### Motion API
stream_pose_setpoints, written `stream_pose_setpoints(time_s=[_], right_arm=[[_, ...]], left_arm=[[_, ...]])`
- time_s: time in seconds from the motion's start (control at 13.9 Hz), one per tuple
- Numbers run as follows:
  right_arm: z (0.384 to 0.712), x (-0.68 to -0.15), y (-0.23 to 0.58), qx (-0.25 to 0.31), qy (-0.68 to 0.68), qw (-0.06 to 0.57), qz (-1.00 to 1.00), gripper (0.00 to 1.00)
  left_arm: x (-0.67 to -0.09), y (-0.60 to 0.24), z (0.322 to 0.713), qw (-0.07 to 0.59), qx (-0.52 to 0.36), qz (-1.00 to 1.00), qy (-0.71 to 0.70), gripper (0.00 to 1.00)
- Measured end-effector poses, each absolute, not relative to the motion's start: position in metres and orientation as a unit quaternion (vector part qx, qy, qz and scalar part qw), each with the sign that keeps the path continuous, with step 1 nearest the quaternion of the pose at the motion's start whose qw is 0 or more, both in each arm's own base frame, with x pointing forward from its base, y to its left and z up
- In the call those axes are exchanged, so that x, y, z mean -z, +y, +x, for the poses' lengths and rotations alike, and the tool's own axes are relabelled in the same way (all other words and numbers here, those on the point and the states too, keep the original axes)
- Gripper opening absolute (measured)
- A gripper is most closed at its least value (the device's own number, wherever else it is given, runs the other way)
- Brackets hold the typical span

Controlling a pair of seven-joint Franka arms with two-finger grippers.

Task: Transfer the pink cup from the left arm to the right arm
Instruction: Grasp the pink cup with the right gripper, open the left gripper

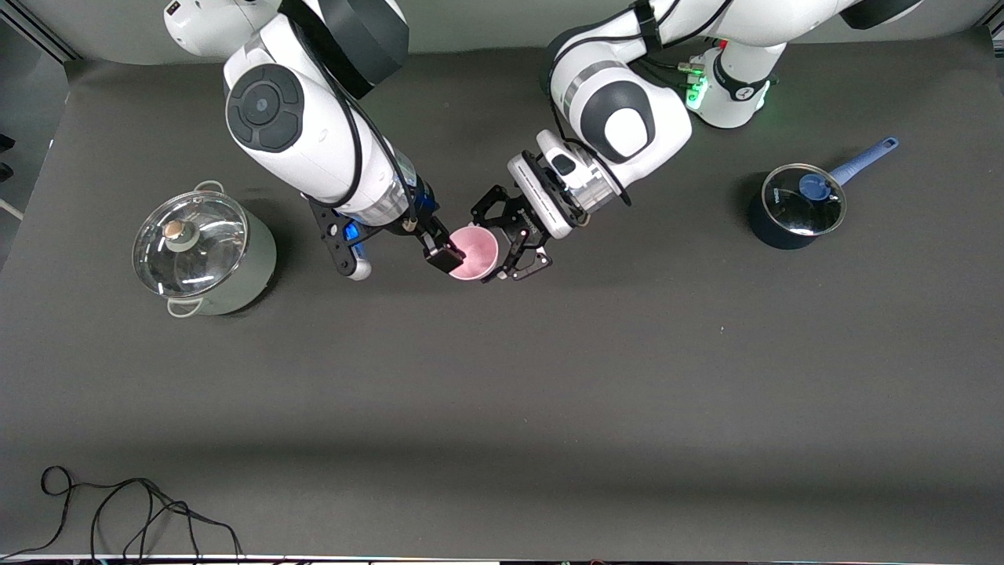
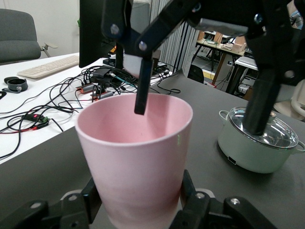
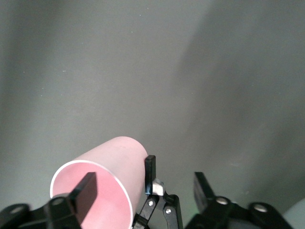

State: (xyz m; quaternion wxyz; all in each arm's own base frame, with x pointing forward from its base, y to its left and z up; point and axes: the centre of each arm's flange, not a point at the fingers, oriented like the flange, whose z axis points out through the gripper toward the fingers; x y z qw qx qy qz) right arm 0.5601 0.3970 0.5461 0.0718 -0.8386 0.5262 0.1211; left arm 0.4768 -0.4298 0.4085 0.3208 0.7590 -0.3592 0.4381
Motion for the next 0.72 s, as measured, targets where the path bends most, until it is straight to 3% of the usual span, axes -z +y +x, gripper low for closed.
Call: stream_pose_setpoints(time_s=[0.36,0.5,0.72], right_arm=[[0.5615,-0.5485,0.398,-0.119,0.527,0.08,-0.838,0.28],[0.5619,-0.5488,0.3981,-0.119,0.527,0.081,-0.838,0.1],[0.5623,-0.5481,0.3975,-0.119,0.526,0.081,-0.838,0.07]], left_arm=[[-0.4083,-0.4306,0.4761,0.321,-0.438,0.759,-0.36,0.67],[-0.408,-0.4319,0.4748,0.321,-0.437,0.759,-0.361,0.67],[-0.4077,-0.4315,0.4754,0.32,-0.438,0.759,-0.362,0.67]])
